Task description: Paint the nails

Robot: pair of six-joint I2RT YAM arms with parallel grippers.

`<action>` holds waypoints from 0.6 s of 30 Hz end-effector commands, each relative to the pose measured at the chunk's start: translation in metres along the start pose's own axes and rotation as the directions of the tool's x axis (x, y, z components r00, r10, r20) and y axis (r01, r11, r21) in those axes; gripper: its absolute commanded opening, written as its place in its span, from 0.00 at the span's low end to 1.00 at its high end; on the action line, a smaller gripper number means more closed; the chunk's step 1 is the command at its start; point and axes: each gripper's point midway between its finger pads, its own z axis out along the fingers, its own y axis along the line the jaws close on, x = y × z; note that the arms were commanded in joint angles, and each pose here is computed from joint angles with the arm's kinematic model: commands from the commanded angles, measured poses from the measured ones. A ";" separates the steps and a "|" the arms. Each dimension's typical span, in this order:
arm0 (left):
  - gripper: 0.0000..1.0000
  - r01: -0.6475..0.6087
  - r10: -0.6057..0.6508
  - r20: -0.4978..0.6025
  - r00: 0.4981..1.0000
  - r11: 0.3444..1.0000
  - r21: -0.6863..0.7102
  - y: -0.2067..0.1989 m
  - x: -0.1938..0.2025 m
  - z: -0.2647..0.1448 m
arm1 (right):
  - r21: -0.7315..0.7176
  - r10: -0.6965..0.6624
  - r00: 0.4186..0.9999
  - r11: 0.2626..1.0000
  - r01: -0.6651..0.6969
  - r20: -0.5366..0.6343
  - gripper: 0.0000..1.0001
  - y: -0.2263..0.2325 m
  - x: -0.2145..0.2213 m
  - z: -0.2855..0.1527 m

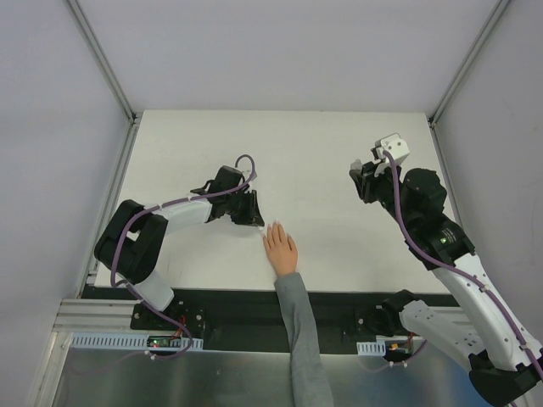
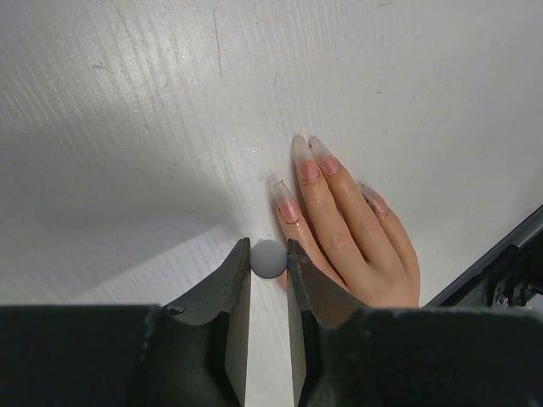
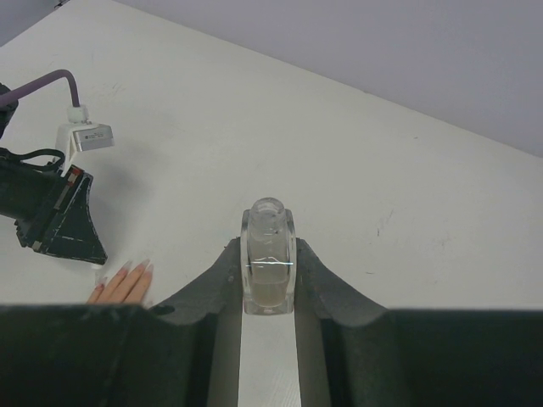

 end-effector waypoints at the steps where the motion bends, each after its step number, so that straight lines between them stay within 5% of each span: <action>1: 0.00 -0.012 0.012 0.034 0.999 1.000 0.024 -0.010 -0.015 0.000 | -0.009 0.003 0.999 1.000 -0.003 0.045 0.00 0.000 -0.011 -0.003; 18: 0.00 -0.010 0.008 0.033 0.999 0.999 0.052 -0.017 -0.017 0.000 | -0.024 0.012 0.999 1.000 -0.011 0.035 0.00 0.003 -0.008 0.000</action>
